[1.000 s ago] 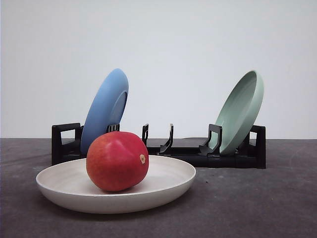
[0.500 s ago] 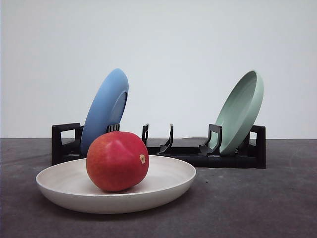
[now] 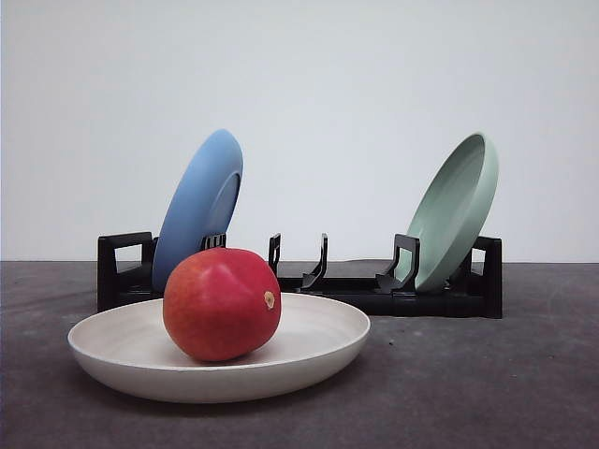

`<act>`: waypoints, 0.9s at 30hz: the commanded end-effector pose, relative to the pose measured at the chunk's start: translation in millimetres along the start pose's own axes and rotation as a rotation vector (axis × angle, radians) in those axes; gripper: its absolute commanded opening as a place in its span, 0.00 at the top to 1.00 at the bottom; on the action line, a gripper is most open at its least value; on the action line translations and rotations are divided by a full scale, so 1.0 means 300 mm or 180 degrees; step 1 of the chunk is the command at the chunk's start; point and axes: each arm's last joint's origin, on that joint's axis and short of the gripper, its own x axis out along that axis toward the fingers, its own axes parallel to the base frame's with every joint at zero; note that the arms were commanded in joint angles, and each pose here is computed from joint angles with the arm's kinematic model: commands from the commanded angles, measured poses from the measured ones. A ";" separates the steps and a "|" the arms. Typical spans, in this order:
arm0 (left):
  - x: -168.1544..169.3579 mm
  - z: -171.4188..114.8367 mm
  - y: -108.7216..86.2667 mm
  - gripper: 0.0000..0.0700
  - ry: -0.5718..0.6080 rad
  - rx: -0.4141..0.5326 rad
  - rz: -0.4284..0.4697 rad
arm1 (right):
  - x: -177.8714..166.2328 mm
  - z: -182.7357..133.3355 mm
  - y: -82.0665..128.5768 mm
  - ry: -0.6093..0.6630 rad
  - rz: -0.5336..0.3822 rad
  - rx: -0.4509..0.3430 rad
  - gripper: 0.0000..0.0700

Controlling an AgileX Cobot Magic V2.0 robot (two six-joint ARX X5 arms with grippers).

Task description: Place pomegranate in white plate

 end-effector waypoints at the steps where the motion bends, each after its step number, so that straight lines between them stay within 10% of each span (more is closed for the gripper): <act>1: 0.004 -0.013 0.001 0.96 0.0040 0.0019 0.0006 | 0.001 -0.001 0.000 -0.0018 0.0000 0.0035 0.94; 27: 0.004 -0.013 0.001 0.96 0.0040 0.0019 0.0006 | 0.001 -0.001 0.000 -0.0018 0.0000 0.0035 0.94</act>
